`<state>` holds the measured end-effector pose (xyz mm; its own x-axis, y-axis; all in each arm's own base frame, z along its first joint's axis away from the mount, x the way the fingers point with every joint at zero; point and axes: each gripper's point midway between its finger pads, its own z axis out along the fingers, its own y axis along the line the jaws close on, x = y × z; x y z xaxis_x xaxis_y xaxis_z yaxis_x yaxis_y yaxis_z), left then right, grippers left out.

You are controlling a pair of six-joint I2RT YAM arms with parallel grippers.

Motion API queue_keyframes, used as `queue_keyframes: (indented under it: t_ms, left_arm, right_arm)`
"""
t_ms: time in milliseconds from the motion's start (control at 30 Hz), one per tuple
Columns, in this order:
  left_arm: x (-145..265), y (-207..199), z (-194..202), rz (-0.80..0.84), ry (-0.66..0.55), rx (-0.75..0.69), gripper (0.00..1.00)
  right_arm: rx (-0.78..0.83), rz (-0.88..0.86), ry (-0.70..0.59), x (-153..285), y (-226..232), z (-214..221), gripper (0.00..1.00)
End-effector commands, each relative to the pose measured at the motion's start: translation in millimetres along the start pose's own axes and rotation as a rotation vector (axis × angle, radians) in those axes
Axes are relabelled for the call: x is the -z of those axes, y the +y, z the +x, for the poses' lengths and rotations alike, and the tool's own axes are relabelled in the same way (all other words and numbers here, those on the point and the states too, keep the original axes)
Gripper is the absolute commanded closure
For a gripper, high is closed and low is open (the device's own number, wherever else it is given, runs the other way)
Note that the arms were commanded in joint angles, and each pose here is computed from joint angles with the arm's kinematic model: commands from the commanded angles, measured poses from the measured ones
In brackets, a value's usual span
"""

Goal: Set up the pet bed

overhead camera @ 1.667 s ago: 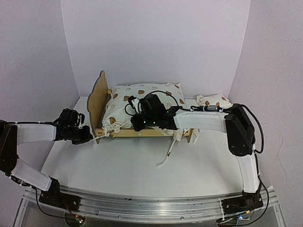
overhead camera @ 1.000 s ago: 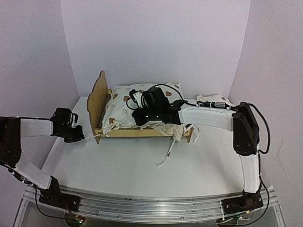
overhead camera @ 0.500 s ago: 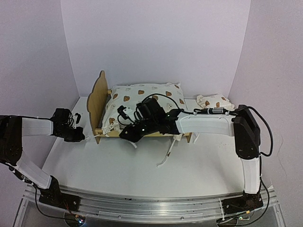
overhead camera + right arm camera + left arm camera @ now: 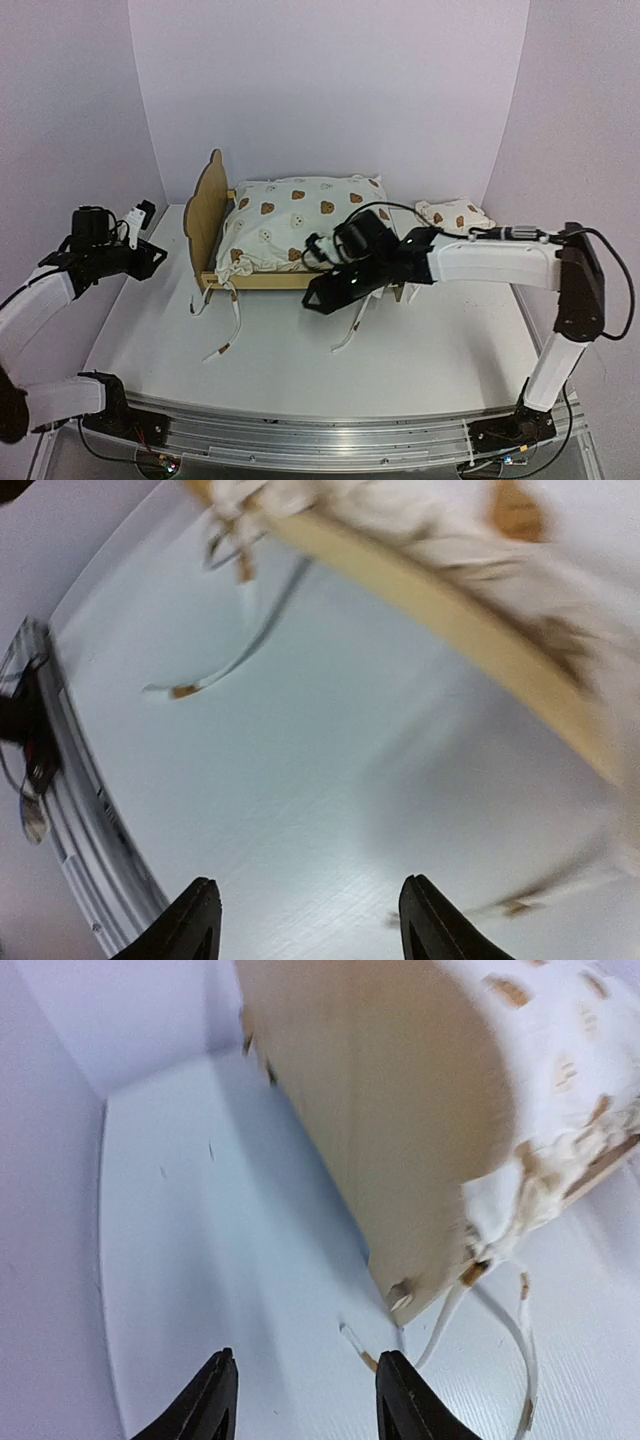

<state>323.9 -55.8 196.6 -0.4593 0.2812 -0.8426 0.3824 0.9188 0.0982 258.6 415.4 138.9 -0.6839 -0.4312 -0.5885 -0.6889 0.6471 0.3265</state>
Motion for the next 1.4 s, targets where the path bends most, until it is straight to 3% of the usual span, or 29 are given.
queue_keyframes:
  t_ms: [0, 67, 167, 267, 367, 567, 767, 1000, 1100, 1200, 1367]
  left_arm:
    - [65.4, -54.1, -60.9, 0.193, -0.236, -0.343, 0.53]
    - [67.1, -82.6, -66.5, 0.268, -0.204, -0.364, 0.56]
    - [46.6, -139.6, -56.8, 0.375, -0.073, -0.463, 0.58]
    - [22.2, -186.6, -51.1, 0.447, -0.020, -0.629, 0.52]
    - [-12.6, -206.9, -53.6, 0.452, 0.039, -0.705, 0.43]
    - [-83.9, -190.8, -58.9, 0.244, 0.144, -0.769, 0.42]
    - [-108.2, -177.6, -46.5, 0.158, 0.143, -0.820, 0.41]
    - [-133.4, -141.8, -36.9, 0.119, 0.224, -0.748, 0.44]
    - [-132.0, -146.0, -29.7, 0.162, 0.230, -0.754, 0.49]
    - [-134.8, -146.8, -25.8, 0.169, 0.242, -0.755, 0.62]
    - [-132.0, -146.1, -29.2, 0.183, 0.252, -0.743, 0.99]
  right_arm:
    - [-0.179, 0.303, -0.126, 79.2, -76.6, -14.9, 0.46]
    - [-0.214, 0.356, -0.147, 90.6, -94.5, -16.8, 0.55]
    - [-0.208, 0.344, -0.137, 86.3, -99.8, -25.2, 0.56]
    - [-0.216, 0.298, -0.107, 70.8, -100.9, -36.6, 0.55]
    - [-0.216, 0.248, -0.075, 49.4, -99.0, -45.5, 0.55]
    - [-0.211, 0.219, -0.052, 18.7, -99.7, -59.2, 0.50]
    - [-0.184, 0.207, -0.028, -6.1, -100.3, -64.2, 0.53]
    - [-0.155, 0.279, 0.003, -22.4, -118.3, -54.2, 0.62]
    - [-0.146, 0.285, 0.009, -25.7, -120.3, -53.2, 0.80]
    - [-0.125, 0.309, -0.002, -19.3, -123.0, -56.3, 0.97]
    - [-0.098, 0.307, -0.031, 3.1, -120.8, -65.5, 1.00]
